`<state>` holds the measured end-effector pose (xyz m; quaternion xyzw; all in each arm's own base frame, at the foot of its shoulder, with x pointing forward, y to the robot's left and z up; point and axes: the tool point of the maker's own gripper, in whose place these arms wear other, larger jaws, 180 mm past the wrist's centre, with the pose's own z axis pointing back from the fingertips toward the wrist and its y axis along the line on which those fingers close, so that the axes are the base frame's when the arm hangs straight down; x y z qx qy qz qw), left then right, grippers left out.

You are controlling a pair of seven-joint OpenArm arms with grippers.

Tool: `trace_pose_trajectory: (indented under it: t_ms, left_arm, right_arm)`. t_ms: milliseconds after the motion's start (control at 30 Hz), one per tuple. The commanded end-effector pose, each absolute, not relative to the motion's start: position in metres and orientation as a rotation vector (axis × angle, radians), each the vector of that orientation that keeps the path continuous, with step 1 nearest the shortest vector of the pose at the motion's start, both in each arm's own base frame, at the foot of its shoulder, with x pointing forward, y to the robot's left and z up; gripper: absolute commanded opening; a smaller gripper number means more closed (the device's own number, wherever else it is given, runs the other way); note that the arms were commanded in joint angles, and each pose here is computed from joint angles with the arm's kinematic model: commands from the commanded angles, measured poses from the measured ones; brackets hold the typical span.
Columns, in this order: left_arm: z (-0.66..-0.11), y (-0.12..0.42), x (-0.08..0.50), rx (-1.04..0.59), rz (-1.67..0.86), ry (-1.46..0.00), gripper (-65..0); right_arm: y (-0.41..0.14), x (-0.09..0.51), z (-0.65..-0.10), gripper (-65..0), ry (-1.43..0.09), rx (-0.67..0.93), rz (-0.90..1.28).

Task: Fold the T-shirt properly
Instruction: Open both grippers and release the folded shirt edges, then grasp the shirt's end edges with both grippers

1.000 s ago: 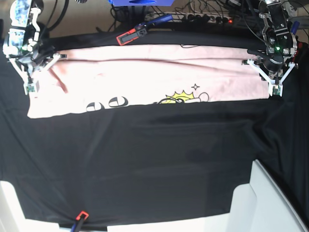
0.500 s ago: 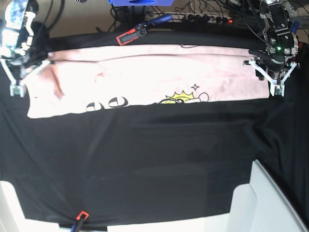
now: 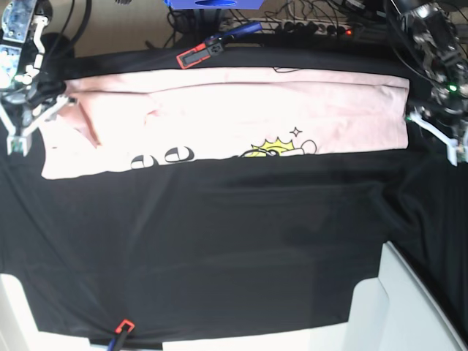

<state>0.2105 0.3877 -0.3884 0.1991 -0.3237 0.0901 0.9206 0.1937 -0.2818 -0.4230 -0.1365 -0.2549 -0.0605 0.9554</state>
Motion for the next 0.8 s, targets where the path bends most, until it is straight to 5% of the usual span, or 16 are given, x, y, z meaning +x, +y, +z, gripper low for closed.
trace_pose_trajectory:
  t_ms: [0,233,767]
  left_arm:
    - [-0.380,0.392,0.211,0.393,0.200,-0.687,-30.2]
    - [-0.405,0.389,0.199,0.123,0.300,-0.664,-29.2]
    - [-0.486,0.374,0.168,-0.004,0.419,-0.507,-29.2]
  right_arm:
    - [-0.286,0.205,-0.404,-38.6,-0.600,-0.301,-0.103]
    - [-0.280,0.212,-0.381,-38.6,-0.727,-0.316,-0.055]
    - [-0.280,0.209,-0.387,-38.6,-0.713,-0.308,-0.055]
